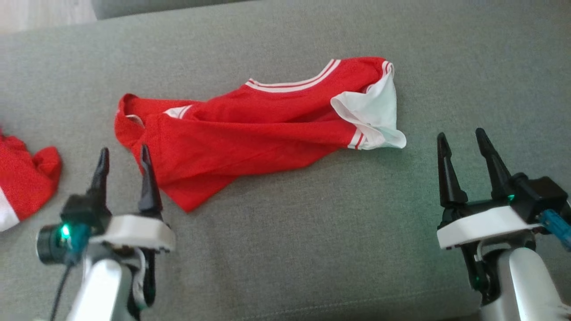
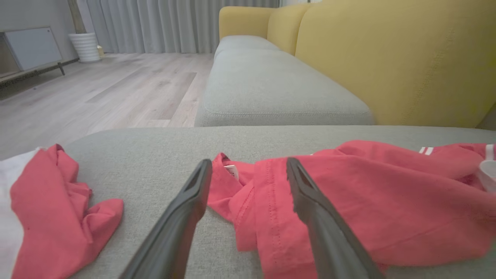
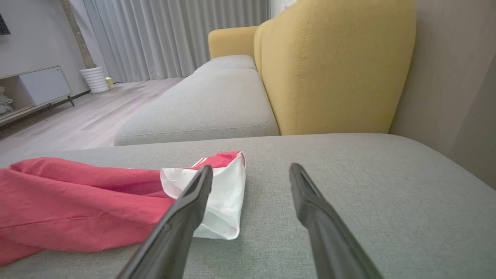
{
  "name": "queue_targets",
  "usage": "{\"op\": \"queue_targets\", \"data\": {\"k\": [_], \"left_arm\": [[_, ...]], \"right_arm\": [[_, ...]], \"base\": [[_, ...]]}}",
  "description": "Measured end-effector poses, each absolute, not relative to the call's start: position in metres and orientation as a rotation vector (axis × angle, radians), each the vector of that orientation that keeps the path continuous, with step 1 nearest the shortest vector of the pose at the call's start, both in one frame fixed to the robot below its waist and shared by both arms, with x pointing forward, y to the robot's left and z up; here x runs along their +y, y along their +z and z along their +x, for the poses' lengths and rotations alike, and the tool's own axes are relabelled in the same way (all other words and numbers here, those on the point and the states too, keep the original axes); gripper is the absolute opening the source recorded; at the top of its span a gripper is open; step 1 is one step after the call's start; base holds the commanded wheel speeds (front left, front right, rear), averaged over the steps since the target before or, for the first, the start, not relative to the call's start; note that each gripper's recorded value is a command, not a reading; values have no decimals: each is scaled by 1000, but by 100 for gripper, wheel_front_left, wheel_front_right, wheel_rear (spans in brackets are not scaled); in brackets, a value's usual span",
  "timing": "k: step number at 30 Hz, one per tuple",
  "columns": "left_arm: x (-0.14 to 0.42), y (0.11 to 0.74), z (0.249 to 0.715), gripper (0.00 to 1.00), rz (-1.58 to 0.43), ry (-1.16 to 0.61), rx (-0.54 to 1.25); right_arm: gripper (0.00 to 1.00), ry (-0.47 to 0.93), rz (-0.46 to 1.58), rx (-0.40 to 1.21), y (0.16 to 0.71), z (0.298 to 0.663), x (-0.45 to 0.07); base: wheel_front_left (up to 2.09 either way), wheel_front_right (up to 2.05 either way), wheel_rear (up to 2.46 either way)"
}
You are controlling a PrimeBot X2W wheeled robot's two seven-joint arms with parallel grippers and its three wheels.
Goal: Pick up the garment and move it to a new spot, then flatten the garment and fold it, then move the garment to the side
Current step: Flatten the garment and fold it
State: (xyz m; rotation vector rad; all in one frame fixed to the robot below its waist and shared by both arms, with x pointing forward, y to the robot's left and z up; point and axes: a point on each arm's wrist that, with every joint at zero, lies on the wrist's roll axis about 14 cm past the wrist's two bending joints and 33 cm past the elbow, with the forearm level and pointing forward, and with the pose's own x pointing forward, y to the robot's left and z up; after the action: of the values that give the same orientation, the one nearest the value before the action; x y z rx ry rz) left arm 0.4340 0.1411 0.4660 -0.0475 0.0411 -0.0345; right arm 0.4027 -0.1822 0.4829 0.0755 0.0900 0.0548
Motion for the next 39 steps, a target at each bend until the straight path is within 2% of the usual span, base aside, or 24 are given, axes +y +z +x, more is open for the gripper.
{"op": "queue_targets", "data": {"k": [11, 28, 39], "left_arm": [[132, 474, 386, 100, -40, -57, 43], [126, 478, 378, 100, -44, -81, 45], [127, 474, 378, 100, -46, -75, 60]], "right_arm": [[100, 100, 46, 110, 486, 385, -168], [100, 143, 42, 95, 496, 380, -154], [100, 185, 31, 172, 476, 387, -144]], "base": [[0, 0, 0], [0, 0, 0], [0, 0, 0]]}}
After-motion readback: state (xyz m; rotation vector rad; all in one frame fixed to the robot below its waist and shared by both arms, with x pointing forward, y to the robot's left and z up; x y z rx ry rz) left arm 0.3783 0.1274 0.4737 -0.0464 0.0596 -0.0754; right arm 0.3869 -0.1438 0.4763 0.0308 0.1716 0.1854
